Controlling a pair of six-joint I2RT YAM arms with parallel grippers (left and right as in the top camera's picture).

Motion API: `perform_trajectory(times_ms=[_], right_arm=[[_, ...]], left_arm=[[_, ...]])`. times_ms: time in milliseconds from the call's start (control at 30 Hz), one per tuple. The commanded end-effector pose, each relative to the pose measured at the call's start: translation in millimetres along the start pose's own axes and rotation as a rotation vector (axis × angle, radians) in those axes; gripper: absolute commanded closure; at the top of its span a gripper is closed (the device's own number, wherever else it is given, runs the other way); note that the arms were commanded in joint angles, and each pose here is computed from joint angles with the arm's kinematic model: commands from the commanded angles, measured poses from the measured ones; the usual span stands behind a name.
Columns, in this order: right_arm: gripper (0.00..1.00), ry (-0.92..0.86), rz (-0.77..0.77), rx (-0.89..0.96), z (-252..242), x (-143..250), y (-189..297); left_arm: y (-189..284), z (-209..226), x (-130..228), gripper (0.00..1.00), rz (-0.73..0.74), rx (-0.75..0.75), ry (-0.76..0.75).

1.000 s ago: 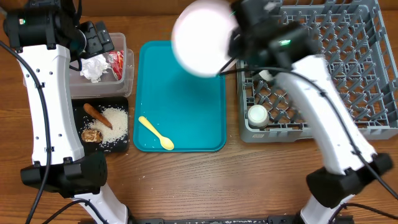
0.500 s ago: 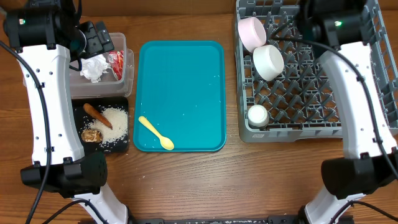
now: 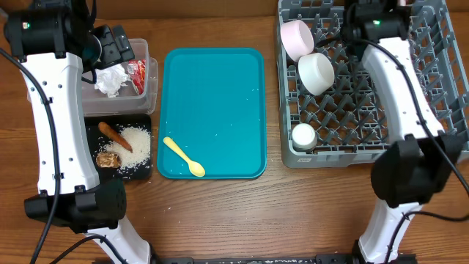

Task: Sort waste into correct bins and load items into the dishwasher
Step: 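Stand the white plate upright in the dish rack, right gripper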

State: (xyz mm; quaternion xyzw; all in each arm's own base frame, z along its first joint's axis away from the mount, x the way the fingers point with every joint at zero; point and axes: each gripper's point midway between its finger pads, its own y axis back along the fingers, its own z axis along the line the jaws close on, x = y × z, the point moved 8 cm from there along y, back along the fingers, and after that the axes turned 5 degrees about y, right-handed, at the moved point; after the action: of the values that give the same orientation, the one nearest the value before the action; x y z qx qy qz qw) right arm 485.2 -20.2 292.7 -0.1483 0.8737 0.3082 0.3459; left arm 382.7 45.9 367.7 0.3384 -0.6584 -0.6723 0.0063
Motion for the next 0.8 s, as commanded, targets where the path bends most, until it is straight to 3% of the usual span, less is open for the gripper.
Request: perform_trajectory(times_ms=[0,433,467,633,700,767], right_arm=[[0.96,0.022,0.012,0.011,12,5,-7],[0.96,0.038,0.031,-0.059,34,13,-18],[0.91,0.046,0.040,-0.089,37,14,-18],[0.35,0.089,0.087,-0.186,44,23,-16],[0.22,0.069,0.104,-0.187,41,25,-13],[0.19,0.059,0.111,-0.190,32,24,-4]], left_arm=[[5,-2,2,0.00,-0.007,0.011,0.002],[5,-2,2,0.00,-0.008,0.011,0.003],[5,-2,2,0.00,-0.008,0.011,0.003],[5,-2,2,0.00,-0.007,0.012,0.001],[5,-2,2,0.00,-0.007,0.012,0.001],[5,-2,2,0.00,-0.007,0.012,0.001]])
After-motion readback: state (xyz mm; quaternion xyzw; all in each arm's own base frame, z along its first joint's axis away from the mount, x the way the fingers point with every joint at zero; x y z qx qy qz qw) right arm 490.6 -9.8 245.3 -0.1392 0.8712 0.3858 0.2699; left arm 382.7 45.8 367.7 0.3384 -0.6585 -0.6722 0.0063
